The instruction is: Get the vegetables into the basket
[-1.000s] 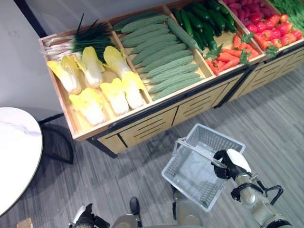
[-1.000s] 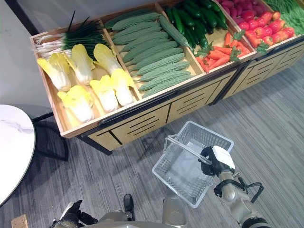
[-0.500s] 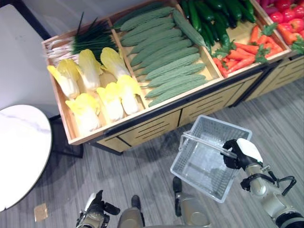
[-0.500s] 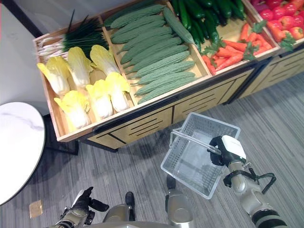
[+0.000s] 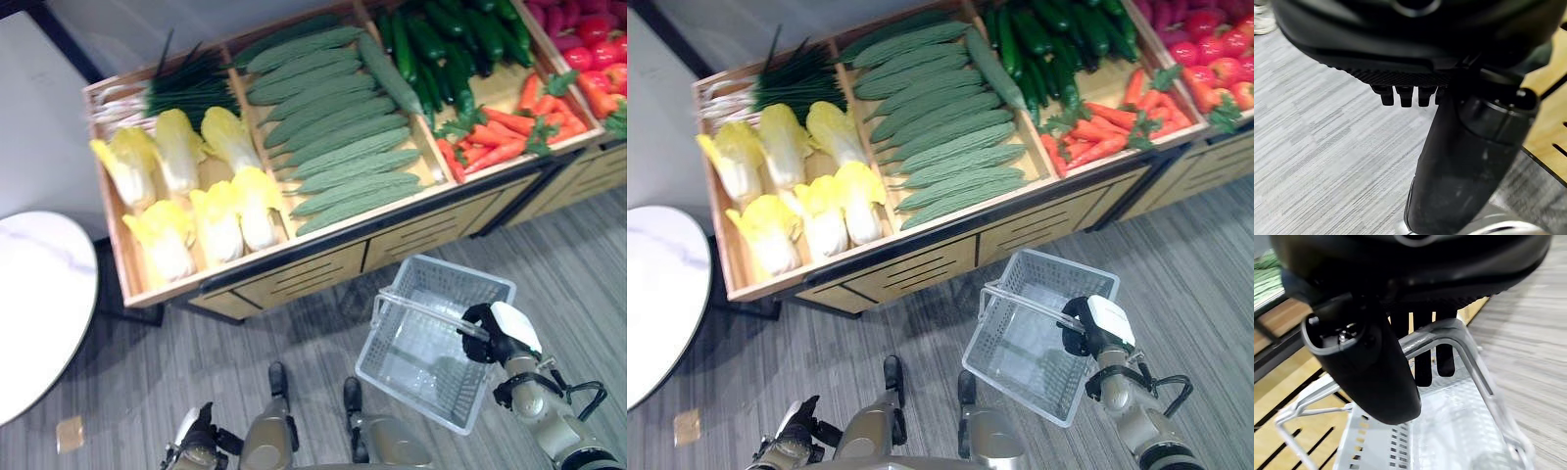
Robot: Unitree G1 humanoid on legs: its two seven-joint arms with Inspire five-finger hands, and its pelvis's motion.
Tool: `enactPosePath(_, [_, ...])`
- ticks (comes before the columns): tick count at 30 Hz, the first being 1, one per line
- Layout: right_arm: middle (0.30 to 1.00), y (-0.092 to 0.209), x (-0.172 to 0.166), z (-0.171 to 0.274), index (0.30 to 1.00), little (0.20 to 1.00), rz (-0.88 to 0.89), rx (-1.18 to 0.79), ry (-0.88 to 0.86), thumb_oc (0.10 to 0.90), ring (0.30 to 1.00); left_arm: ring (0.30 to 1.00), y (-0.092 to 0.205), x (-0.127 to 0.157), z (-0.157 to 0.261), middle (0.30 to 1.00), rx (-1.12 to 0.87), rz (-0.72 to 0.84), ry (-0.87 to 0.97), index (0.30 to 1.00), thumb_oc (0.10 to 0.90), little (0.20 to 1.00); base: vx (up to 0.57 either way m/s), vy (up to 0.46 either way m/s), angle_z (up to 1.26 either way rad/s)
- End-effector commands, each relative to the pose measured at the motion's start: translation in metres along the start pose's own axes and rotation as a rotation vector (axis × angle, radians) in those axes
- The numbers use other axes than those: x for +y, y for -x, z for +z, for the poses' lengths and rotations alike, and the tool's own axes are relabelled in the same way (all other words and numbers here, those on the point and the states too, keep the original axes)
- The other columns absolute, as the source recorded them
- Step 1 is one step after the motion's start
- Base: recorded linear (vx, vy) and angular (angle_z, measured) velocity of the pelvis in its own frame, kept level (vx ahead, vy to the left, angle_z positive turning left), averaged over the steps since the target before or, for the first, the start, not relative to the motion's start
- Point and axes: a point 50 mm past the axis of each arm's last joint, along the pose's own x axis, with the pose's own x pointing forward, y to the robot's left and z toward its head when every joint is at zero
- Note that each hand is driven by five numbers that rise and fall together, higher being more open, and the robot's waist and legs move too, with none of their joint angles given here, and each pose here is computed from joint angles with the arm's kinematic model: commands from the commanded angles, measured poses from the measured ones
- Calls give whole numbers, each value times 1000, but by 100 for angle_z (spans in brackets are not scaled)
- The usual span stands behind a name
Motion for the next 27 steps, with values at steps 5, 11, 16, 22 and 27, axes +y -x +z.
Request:
enactPosePath(5, [300,-16,-21,47,300,300,-138,-186,-101,400,300,1000,-7,47,-1,1000,-19,124,-31,1000,900,1000,55,219,-24])
enactPosePath(11, [300,-18,-16,51,300,300,-117,-193,-108,400,300,1000,-8,57,-1,1000,-14,149,-21,1000,900,1000,7,93,3])
enactPosePath(16, [300,-20,-16,58,300,300,-130,-212,-125,400,300,1000,-9,60,-2,1000,-3,162,-9,1000,900,1000,16,-28,-2])
enactPosePath(22, [300,-21,-18,67,300,300,-138,-252,-133,400,300,1000,-9,61,-6,1000,24,170,-8,1000,900,1000,45,-176,19])
enactPosePath(27, [300,-22,-22,62,300,300,-145,-234,-120,400,300,1000,-8,57,-5,1000,31,162,9,1000,900,1000,10,-205,15])
